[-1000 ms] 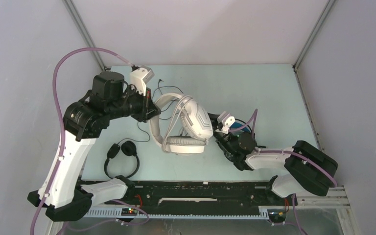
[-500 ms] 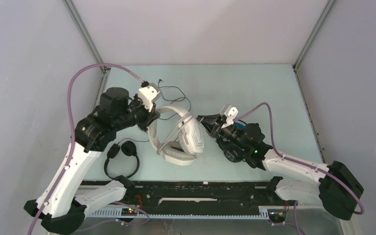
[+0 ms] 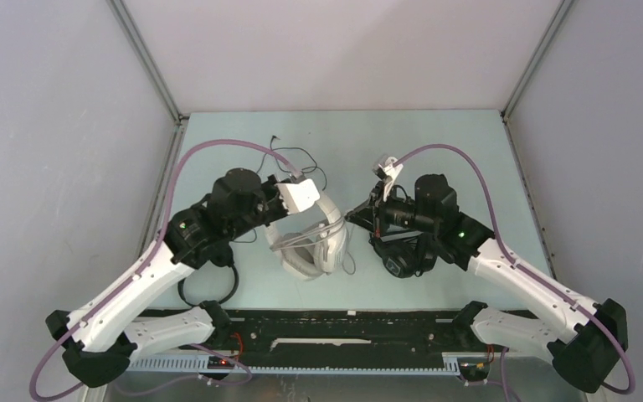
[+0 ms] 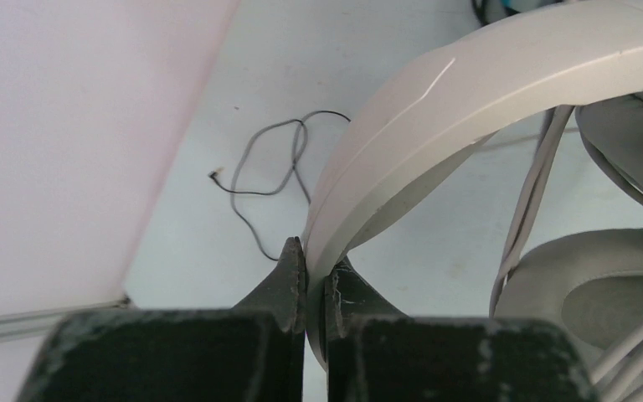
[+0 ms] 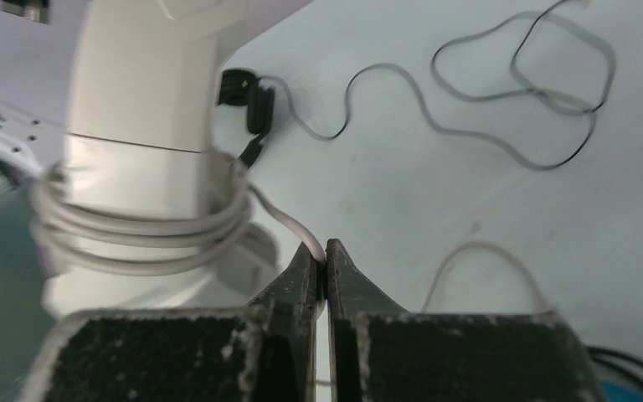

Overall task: Wrap the headphones
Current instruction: Wrap the headphones cable around the headphones.

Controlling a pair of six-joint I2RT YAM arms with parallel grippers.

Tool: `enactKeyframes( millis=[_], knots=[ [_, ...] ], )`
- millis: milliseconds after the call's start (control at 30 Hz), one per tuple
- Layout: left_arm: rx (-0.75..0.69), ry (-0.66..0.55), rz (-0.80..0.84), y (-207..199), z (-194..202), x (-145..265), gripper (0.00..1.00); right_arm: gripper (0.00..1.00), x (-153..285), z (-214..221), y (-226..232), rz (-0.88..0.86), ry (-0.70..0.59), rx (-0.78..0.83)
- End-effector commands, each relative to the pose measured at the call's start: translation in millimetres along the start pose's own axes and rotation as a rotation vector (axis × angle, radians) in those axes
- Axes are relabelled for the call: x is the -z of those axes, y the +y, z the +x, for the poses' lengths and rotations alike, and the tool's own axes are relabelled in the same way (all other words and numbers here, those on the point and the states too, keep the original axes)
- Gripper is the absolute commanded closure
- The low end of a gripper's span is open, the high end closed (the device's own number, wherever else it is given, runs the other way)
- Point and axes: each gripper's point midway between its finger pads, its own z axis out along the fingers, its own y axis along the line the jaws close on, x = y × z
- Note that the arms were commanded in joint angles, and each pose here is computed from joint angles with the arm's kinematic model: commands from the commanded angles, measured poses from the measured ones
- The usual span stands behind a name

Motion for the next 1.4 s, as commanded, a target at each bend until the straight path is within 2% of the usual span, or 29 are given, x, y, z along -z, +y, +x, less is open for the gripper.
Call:
enactKeyframes(
  millis=[0, 267, 467, 667, 933, 1367],
  knots=[
    [-0.210, 0.097, -0.200, 30, 20, 6, 1.00, 1.00, 24, -18, 17, -0.056, 0.026, -0.114],
    [-0.297, 0.111, -0.353, 50, 15, 9, 1.00, 1.00, 34, -22, 42, -0.189, 0.044, -0.184],
    [-0.324, 0.084, -0.427, 58, 11, 14, 1.00, 1.00, 34, -39, 60, -0.300, 0.010, -0.239],
    [-0.238, 0.040, -0.506, 72, 1, 27, 1.00, 1.00, 29, -55, 71, -0.382, -0.027, -0.272],
    [-0.168, 0.034, -0.562, 78, 4, 37, 1.00, 0.90, 19, -63, 89, -0.486, -0.046, -0.292],
    [-0.106, 0.102, -0.608, 81, 19, 42, 1.00, 0.93, 14, -76, 108, -0.600, -0.075, -0.323]
  ],
)
